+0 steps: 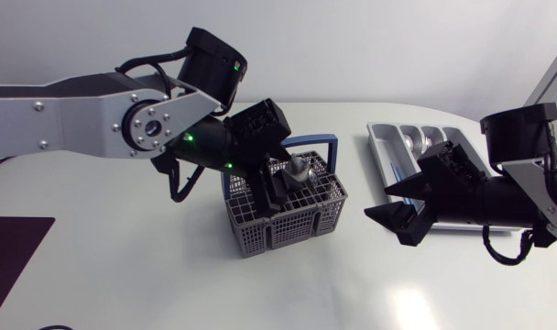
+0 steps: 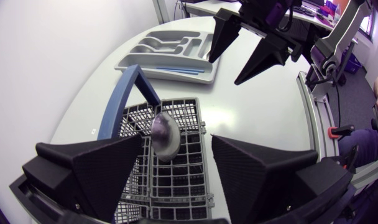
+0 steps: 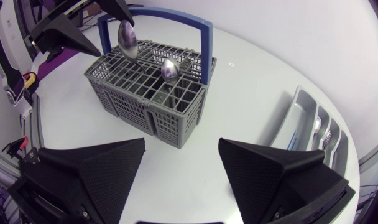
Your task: Unload the cutlery basket into the drawer organizer.
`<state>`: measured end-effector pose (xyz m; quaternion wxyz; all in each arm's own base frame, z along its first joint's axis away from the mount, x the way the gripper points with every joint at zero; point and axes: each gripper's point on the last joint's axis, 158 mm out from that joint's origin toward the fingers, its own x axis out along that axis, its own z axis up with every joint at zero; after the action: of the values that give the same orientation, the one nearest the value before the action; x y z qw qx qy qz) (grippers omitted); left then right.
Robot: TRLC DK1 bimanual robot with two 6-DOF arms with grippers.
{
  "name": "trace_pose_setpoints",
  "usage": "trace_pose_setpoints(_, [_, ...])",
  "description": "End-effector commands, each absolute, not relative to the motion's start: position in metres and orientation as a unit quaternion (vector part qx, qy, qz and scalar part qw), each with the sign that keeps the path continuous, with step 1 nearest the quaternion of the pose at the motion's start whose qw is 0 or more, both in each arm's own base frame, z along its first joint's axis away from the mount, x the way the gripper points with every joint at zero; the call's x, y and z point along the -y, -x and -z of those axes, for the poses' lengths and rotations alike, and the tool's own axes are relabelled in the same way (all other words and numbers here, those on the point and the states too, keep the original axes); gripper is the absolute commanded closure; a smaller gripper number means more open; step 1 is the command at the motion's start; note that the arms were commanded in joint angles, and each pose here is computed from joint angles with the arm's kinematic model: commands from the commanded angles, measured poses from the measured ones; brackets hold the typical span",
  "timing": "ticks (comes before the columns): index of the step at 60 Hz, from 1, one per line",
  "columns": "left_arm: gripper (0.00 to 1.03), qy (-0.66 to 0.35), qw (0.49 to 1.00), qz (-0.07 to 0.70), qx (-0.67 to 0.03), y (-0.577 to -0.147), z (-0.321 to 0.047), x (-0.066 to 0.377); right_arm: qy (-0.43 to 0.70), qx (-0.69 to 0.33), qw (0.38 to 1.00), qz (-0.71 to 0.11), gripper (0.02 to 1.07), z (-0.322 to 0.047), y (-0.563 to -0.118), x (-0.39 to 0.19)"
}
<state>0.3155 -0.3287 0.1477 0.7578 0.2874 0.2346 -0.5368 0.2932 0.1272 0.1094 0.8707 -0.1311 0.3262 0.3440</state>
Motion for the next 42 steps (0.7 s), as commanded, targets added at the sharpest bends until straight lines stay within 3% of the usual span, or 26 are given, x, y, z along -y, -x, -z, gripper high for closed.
trace_pose_setpoints(1, [0.14,-0.294,0.753,0.535,-0.245,-0.323,-0.137,0.331,0.136,-0.331,0.866,-0.350,0.21,-0.100,-0.287,-0.129])
trace_pose_setpoints(22, [0.49,-0.259,0.740,0.568,-0.250,-0.317,-0.142,0.343,0.137,-0.333,0.865,-0.350,0.21,-0.096,-0.287,-0.128])
trace_pose_setpoints(35, [0.79,-0.251,0.735,0.576,-0.253,-0.315,-0.143,0.346,0.138,-0.332,0.865,-0.351,0.21,-0.097,-0.288,-0.129])
trace_pose_setpoints(42, [0.88,-0.250,0.735,0.577,-0.254,-0.316,-0.142,0.347,0.138,-0.333,0.864,-0.351,0.21,-0.095,-0.288,-0.129])
